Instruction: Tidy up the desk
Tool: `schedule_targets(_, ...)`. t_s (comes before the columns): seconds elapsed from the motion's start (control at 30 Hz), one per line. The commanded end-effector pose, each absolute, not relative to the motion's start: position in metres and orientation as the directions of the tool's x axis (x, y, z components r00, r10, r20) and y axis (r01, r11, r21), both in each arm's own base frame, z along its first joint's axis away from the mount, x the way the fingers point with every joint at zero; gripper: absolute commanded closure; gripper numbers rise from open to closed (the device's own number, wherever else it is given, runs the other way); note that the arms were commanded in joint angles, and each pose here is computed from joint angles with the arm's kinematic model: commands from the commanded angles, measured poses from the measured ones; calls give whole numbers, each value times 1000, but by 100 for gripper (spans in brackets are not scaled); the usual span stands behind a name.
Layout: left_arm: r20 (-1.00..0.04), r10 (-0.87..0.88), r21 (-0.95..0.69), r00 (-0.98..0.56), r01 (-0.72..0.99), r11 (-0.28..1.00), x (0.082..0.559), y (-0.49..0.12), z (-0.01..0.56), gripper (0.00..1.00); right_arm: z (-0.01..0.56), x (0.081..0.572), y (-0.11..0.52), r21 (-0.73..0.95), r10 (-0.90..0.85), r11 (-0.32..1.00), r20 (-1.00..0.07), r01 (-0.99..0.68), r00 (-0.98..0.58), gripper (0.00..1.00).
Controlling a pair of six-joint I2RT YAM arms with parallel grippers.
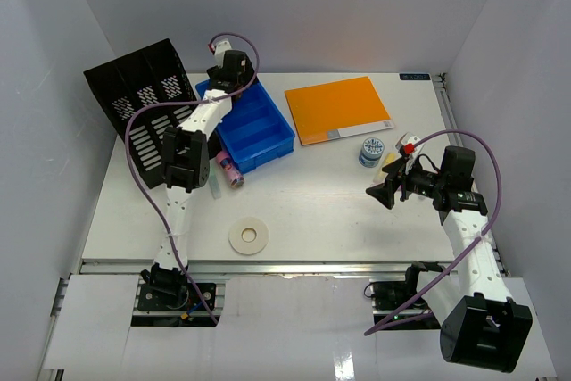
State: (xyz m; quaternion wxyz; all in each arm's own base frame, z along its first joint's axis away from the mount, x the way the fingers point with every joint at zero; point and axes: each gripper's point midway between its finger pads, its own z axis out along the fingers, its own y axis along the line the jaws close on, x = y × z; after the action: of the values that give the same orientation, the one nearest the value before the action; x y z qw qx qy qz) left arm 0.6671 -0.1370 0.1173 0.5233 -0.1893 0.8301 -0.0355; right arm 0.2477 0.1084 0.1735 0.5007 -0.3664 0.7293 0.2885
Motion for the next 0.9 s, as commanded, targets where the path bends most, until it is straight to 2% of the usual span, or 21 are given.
schedule_targets(0.0,-876,-393,-344,-280,-211,915,665,-141,207,2,179,247,110,39,-248,555,-946,-831,-210,10)
schedule_targets(0.27,-856,-432,-416,-284,-119,902,640,-153,264,2,178,247,110,32,-255,557,-944,-830,-208,10)
schedule_targets(0.33,-842,-455,-454,-290,-77,888,621,-158,292,7,178,247,109,30,-256,557,-944,-830,-206,10)
schedule_targets(0.37,-824,-460,-469,-332,-58,882,609,-163,287,8,178,247,109,30,-257,557,-944,-830,-206,10)
schedule_targets(0.53,-756,-491,-544,-433,-1,839,530,-168,292,19,178,245,111,31,-255,549,-945,-835,-203,10)
schedule_targets(0.63,-724,-496,-587,-479,49,808,461,-166,288,23,179,245,111,27,-258,550,-945,-835,-201,10)
schedule_targets(0.8,-701,-424,-600,-574,153,785,359,-163,259,23,173,256,102,21,-267,604,-937,-797,-227,10)
schedule_targets(0.87,-749,-348,-558,-563,255,790,323,-160,262,19,167,267,94,46,-246,668,-928,-742,-279,10)
